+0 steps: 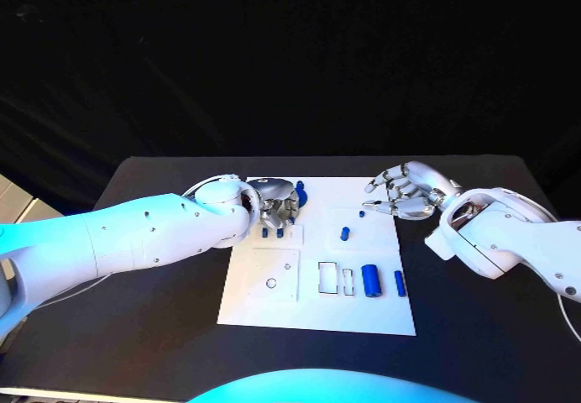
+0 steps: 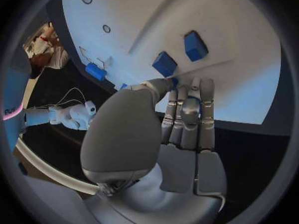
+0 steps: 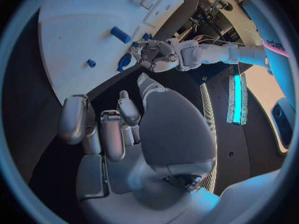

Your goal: Assemble the parts on the task board

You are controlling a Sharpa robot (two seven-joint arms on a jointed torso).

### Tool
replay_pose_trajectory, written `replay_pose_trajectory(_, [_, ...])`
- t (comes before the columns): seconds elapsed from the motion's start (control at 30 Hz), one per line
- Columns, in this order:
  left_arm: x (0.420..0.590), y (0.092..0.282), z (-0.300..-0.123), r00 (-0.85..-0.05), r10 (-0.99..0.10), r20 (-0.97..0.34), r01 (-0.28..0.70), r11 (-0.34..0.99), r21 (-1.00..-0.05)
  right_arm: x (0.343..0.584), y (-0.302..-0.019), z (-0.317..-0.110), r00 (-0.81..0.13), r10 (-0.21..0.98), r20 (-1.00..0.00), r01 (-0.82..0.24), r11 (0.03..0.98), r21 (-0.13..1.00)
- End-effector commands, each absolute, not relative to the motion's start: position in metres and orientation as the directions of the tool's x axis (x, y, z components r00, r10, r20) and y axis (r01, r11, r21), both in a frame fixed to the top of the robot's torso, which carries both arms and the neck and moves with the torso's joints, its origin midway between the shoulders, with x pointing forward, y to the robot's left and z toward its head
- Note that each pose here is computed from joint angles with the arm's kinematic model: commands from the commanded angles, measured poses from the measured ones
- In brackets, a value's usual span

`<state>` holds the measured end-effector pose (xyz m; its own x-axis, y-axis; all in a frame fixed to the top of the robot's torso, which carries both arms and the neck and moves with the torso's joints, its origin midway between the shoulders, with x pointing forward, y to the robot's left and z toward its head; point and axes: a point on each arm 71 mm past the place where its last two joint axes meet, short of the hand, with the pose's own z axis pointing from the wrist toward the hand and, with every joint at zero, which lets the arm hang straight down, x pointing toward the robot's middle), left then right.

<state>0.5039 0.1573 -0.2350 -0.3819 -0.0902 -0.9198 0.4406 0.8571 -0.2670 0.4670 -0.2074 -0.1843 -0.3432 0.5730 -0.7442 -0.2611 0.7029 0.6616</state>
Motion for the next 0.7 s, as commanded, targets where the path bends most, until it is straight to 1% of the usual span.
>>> replay_pose_trajectory(0.03, [0.5033, 0.1551, -0.2364, -0.401, -0.092, -0.911, 0.442, 0.852, -0.28, 0.466, -0.206, -0.1839, -0.346, 0.566, -0.748, -0.276, 0.701, 0.658])
replay_pose_trajectory(0.47, [0.5069, 0.154, -0.2374, -0.399, -0.096, -0.912, 0.44, 0.852, -0.283, 0.4656, -0.2063, -0.1839, -0.347, 0.565, -0.748, -0.275, 0.701, 0.658])
replay_pose_trajectory(0.7, [0.5084, 0.154, -0.2348, -0.367, -0.123, -0.922, 0.444, 0.848, -0.289, 0.4654, -0.2066, -0.1839, -0.347, 0.565, -0.748, -0.274, 0.702, 0.658])
